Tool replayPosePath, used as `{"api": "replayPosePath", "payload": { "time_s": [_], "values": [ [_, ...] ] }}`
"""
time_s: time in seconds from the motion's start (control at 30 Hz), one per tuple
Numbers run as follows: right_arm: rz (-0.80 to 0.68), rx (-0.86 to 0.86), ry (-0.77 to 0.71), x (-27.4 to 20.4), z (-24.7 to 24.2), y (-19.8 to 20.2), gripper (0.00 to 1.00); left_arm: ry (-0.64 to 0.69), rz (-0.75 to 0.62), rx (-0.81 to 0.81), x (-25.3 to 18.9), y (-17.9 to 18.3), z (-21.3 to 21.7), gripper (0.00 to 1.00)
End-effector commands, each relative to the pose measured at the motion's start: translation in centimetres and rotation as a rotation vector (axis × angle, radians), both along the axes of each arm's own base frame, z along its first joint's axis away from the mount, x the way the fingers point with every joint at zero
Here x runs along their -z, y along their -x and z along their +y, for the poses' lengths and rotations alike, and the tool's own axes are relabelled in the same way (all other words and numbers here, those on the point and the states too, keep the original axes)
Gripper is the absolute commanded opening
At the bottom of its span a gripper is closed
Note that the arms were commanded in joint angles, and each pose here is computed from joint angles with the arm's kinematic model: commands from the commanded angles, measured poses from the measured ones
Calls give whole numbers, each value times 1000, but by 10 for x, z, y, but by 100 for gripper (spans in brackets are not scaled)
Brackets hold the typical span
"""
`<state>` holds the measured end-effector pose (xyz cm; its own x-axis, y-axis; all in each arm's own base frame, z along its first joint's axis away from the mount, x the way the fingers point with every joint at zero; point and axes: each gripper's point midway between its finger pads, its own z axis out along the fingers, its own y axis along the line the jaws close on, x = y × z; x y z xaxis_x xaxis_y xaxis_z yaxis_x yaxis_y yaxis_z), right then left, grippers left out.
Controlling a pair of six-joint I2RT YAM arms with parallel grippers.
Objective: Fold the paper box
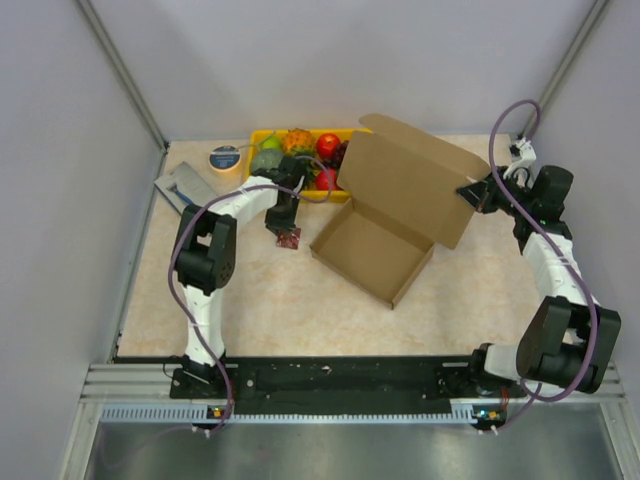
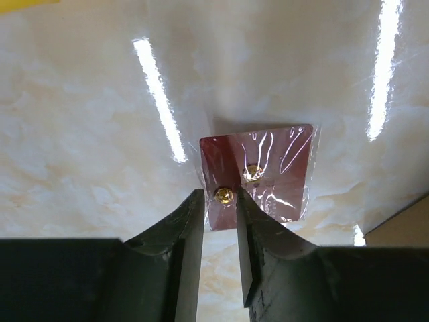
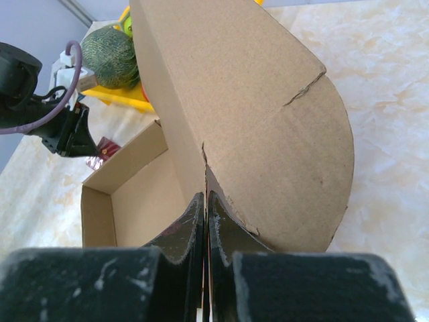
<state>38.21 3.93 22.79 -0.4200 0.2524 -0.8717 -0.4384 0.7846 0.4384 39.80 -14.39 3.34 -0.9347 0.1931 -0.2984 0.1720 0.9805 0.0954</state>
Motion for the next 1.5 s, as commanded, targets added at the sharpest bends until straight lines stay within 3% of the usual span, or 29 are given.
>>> {"api": "replayPosePath", "payload": {
  "time_s": [0.0,0.27,0.47,0.5,0.7,0.73,0.83,1.27,1.37,1.47],
  "values": [
    [-88,-7,13,-23,-2,1,0,-4,-112,-29,-32,-12,6,28],
    [-89,-10,11,-23,-1,2,0,-5,-125,-32,-36,-11,8,0],
    [-90,-13,7,-25,0,2,0,13,-135,-36,-41,-9,7,0],
    [-91,-13,7,-25,-1,2,0,36,-136,-33,-40,-10,6,5],
    [-95,-9,11,-27,-1,3,0,201,-108,-12,-41,-21,-24,67],
    [-98,-9,11,-28,-1,3,0,198,-91,-19,-33,-24,-25,87],
    [-102,-11,13,-30,0,3,0,188,-57,-38,-22,-28,-31,98],
    [-111,-22,8,-32,1,5,0,154,75,32,15,1,-51,98],
    [-117,-23,10,-34,2,5,0,77,90,15,25,6,-36,90],
    [-117,-22,10,-34,2,6,0,-13,87,-8,30,12,-17,72]
  ]
}}
